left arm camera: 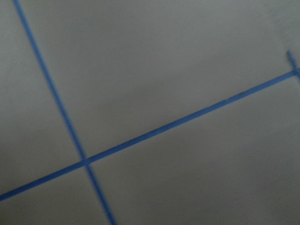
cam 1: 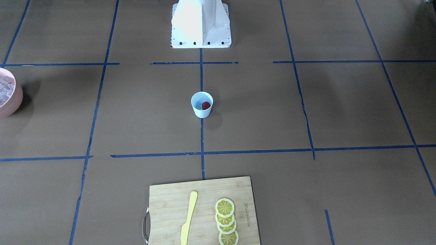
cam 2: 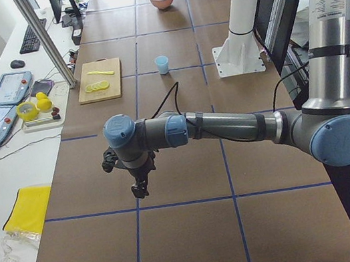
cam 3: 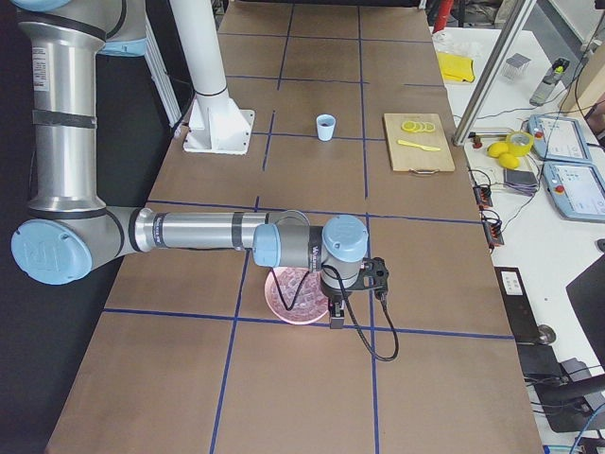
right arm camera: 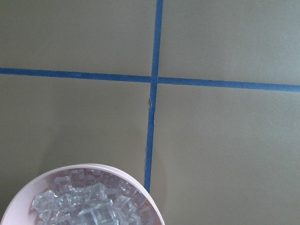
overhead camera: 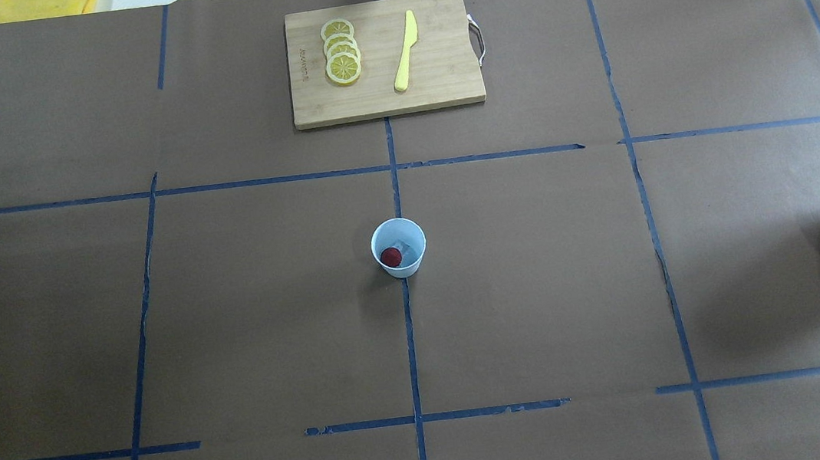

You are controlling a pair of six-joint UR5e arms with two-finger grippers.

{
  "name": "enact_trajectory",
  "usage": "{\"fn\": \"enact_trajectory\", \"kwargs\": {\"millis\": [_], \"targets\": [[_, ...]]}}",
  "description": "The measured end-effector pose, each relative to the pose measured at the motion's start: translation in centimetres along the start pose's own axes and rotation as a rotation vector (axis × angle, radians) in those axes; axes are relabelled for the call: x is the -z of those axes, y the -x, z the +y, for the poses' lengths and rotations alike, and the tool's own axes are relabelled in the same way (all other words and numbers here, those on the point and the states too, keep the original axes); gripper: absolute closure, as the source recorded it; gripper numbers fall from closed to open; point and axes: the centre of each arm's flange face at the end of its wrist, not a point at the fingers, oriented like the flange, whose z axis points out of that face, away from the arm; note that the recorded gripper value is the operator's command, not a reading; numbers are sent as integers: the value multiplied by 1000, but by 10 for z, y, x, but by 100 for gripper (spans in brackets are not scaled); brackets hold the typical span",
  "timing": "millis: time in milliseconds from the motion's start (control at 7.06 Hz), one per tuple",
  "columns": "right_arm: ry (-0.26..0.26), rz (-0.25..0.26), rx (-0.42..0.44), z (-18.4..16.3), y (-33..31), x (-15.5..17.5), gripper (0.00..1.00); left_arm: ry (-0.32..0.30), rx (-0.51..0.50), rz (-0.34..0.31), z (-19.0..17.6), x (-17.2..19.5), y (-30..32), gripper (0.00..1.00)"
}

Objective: Put ice and strawberries in cup

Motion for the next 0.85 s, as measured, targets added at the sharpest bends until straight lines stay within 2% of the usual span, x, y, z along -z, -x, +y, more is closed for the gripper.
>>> {"fn": "enact_trajectory", "kwargs": {"millis": [425, 850], "targets": [[11, -1, 2, -2, 1, 0, 1, 19, 97, 26, 13, 0, -2, 0], [4, 0, 6, -11, 4, 4, 1, 20, 105, 30, 18, -2, -1, 0]]}}
